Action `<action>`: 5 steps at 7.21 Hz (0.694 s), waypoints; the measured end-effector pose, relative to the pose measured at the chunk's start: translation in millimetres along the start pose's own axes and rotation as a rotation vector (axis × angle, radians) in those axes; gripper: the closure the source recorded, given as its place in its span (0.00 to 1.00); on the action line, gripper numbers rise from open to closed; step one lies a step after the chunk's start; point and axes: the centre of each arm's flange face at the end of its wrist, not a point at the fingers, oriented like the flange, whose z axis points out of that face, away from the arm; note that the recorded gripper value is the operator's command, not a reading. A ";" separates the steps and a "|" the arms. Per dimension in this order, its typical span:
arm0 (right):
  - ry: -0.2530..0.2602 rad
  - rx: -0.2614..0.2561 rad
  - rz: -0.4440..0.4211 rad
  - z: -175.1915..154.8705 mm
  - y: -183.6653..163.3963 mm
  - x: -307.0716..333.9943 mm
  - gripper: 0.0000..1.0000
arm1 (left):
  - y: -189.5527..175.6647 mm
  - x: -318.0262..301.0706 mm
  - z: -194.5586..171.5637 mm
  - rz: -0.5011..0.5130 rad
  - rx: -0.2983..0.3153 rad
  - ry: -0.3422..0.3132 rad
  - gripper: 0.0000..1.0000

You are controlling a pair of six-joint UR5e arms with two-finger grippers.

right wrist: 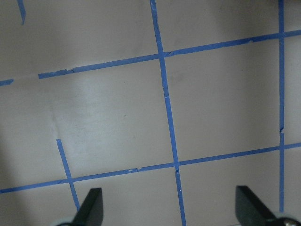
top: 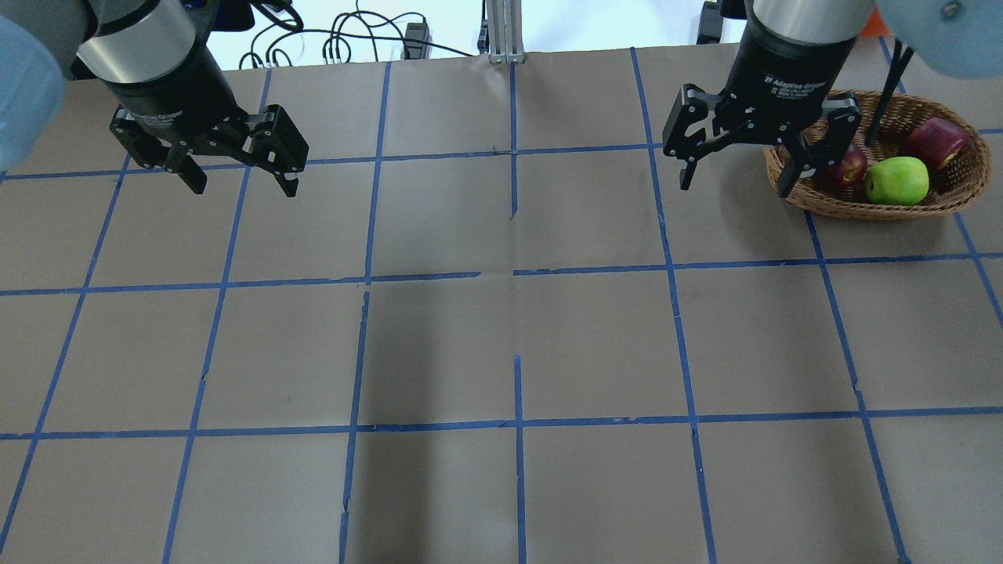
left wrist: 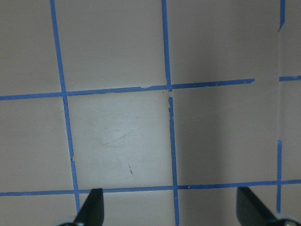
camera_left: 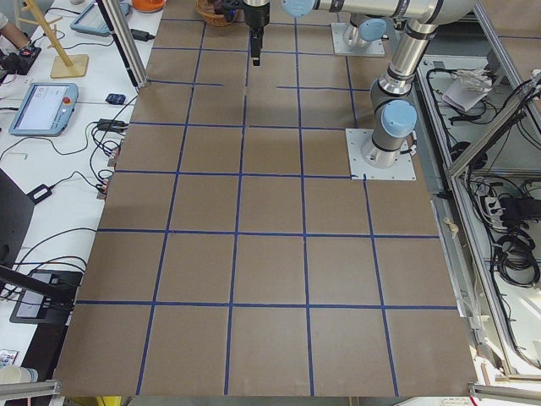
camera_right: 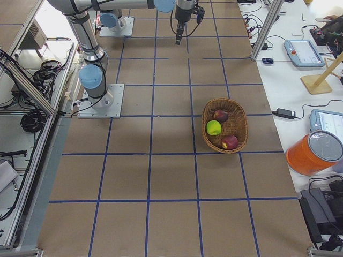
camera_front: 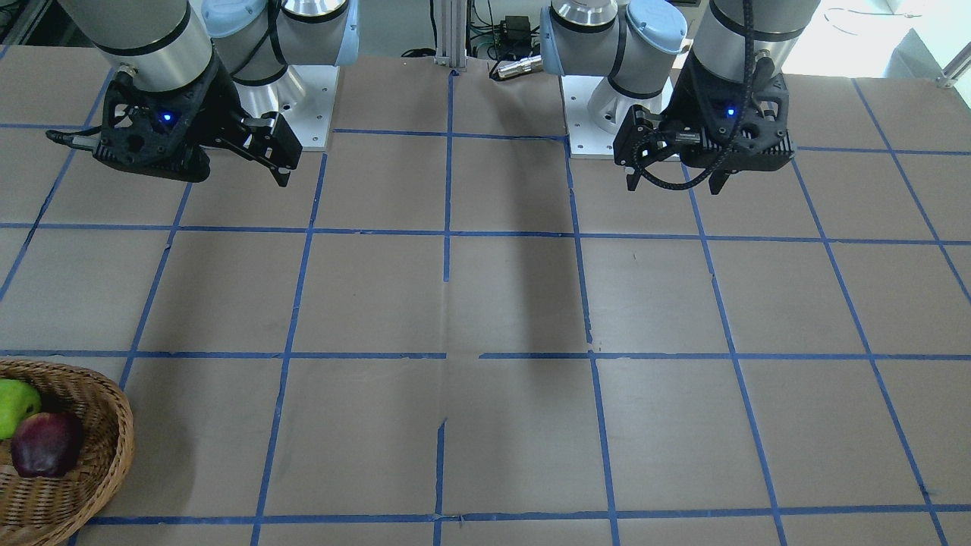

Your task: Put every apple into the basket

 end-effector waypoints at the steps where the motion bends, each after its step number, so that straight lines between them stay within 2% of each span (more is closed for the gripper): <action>1: -0.001 0.013 0.003 2.0 4.0 4.8 0.00 | 0.1 -0.4 2.1 -0.004 -0.002 -0.001 0.00; 5: -0.013 -0.001 0.031 -8.9 7.9 22.6 0.00 | 4.4 -1.4 3.5 -0.013 -0.004 -0.001 0.00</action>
